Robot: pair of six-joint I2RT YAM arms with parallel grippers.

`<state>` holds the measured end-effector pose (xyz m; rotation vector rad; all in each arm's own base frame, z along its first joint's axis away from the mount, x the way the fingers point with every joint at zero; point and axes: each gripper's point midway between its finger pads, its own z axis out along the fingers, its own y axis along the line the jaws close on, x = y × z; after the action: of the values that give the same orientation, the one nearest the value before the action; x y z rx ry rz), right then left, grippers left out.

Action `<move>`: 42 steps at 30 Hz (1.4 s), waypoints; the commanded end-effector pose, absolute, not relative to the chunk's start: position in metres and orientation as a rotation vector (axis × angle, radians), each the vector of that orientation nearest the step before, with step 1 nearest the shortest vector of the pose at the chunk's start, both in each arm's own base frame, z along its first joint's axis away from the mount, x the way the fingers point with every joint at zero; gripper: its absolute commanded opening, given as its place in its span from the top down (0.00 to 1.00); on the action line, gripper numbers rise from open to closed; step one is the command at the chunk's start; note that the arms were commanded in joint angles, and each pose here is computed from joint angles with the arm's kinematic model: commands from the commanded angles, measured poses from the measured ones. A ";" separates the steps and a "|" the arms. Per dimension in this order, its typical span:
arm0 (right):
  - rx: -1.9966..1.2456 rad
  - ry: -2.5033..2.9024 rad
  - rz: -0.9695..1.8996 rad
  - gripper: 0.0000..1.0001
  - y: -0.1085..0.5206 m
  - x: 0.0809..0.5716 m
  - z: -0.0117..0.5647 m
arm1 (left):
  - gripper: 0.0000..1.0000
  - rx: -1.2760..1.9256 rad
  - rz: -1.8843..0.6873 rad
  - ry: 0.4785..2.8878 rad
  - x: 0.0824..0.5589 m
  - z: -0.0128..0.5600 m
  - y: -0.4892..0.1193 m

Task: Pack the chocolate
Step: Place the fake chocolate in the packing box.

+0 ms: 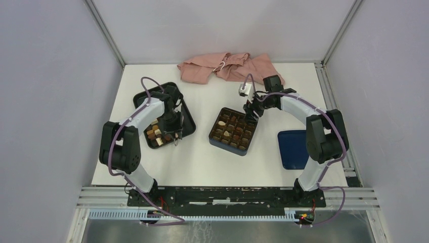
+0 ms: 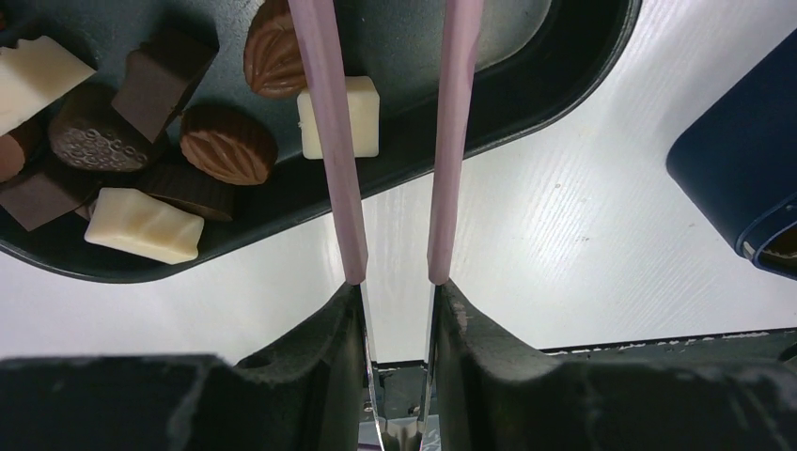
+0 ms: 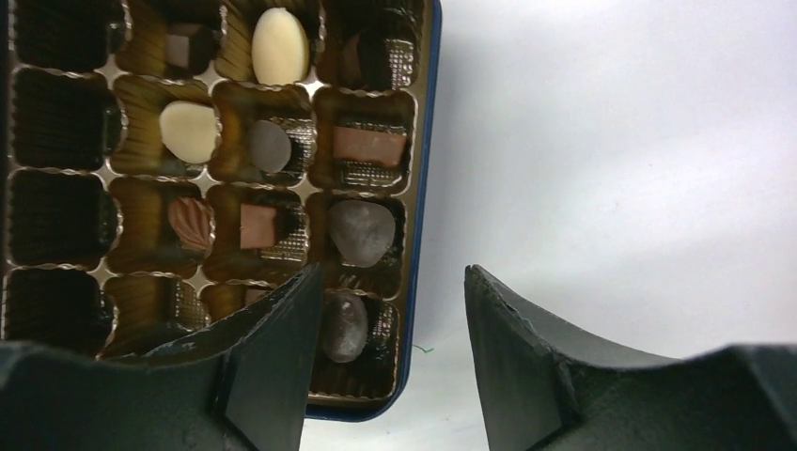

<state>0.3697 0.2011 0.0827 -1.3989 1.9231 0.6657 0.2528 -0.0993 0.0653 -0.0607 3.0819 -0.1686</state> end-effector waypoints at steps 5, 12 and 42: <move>-1.374 1.971 0.544 0.41 0.195 0.390 0.069 | 0.76 -0.043 -0.251 2.988 0.257 0.081 -0.104; -1.424 1.980 0.556 0.58 0.206 0.386 0.058 | 0.77 -0.055 -0.240 2.975 0.249 0.084 -0.100; -1.241 1.796 0.286 1.00 0.243 0.397 0.142 | 0.80 -0.005 -0.542 2.811 0.228 0.126 -0.130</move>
<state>0.3837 0.2381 0.1085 -1.3520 1.8707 0.3320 0.2250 -0.1134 0.1082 -0.0207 2.8947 -0.4194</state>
